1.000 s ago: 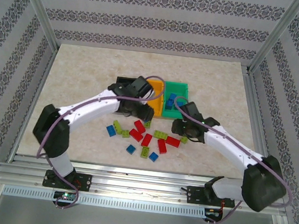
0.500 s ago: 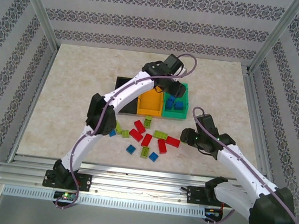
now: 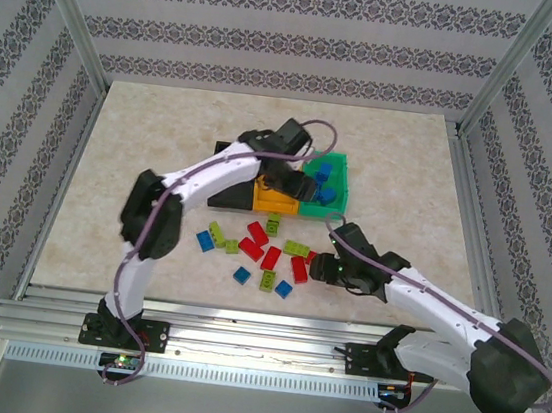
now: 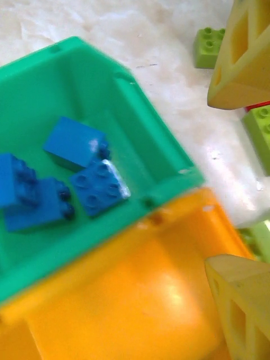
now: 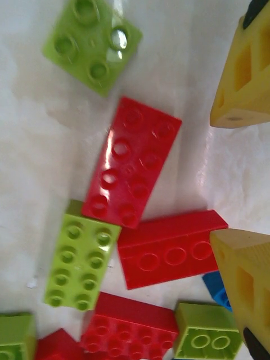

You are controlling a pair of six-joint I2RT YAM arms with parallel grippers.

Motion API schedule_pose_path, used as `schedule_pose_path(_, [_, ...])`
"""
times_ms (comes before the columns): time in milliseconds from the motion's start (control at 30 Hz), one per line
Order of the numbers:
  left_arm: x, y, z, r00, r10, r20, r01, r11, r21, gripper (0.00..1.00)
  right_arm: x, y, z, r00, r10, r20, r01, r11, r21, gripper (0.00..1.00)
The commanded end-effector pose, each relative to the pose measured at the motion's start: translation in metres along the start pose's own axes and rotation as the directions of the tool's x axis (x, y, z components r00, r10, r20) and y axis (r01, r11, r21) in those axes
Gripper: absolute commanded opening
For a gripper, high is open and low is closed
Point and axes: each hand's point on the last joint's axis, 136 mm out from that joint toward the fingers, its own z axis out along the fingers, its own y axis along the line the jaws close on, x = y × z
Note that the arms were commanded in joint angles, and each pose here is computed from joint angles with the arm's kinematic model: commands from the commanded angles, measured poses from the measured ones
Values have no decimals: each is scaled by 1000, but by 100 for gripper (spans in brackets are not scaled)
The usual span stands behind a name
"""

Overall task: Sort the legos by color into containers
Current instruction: Place the lego in the container, then pick up the lego from the bottom-center of the table.

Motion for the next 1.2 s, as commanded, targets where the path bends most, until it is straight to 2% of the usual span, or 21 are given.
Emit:
schedule_pose_path(0, [-13, 7, -35, 972, -98, 213, 86, 994, 66, 68, 2, 30, -3, 997, -79, -11, 78, 994, -73, 52])
schedule_pose_path(267, [68, 50, -53, 959, -182, 218, 186, 982, 2, 68, 27, 69, 6, 979, -190, -71, 178, 973, -147, 53])
schedule_pose_path(433, [95, 60, -62, 953, -202, 225, 210, 978, -13, 68, 30, 75, 19, 971, -224, -88, 215, 972, -97, 54])
schedule_pose_path(733, [109, 72, -74, 948, -201, 246, 221, 974, -56, 68, 30, 76, 36, 953, -276, -124, 279, 960, 5, 56])
schedule_pose_path(967, [112, 71, -69, 951, -206, 232, 221, 974, -43, 68, 45, 61, 41, 921, -327, -212, 354, 930, 102, 54])
schedule_pose_path(1167, [115, 73, -67, 950, -210, 230, 226, 973, -43, 68, 57, 50, 35, 916, -329, -228, 359, 927, 109, 52])
